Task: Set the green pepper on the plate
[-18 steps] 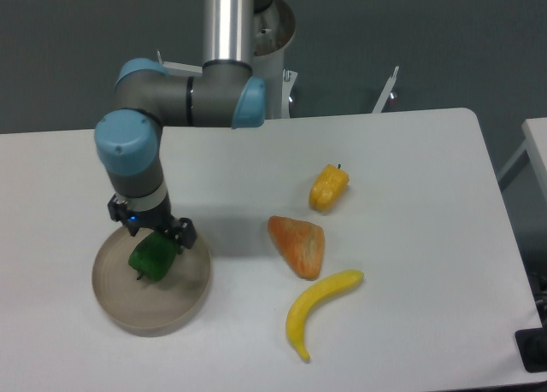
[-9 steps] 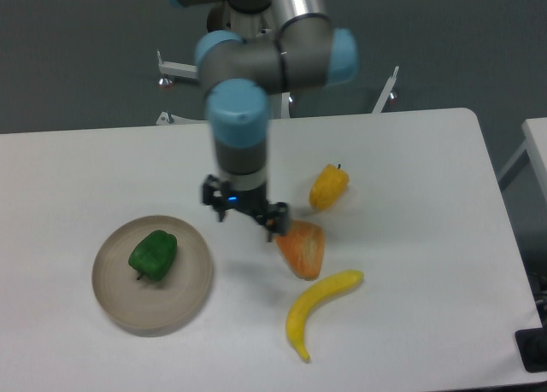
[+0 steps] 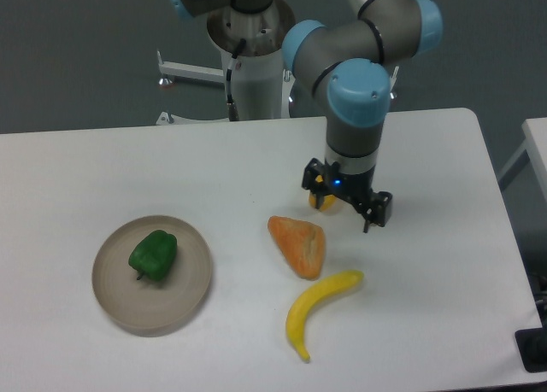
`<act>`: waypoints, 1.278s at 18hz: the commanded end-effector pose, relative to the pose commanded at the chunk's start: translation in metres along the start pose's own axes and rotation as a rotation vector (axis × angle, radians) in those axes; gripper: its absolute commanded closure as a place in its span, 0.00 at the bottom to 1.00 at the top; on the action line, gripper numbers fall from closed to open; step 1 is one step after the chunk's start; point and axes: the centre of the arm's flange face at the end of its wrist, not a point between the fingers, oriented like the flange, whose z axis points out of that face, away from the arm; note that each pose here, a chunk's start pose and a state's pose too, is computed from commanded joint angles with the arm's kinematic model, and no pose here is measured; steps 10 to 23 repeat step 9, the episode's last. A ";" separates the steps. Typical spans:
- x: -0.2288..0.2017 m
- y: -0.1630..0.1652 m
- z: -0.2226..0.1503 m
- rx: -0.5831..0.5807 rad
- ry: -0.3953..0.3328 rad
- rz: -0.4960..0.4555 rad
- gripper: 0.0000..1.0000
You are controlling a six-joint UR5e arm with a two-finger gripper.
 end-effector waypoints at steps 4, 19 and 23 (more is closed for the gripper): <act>-0.004 0.002 -0.001 0.001 -0.003 0.012 0.00; -0.008 0.002 -0.004 0.004 -0.011 0.012 0.00; -0.008 0.002 -0.004 0.004 -0.011 0.012 0.00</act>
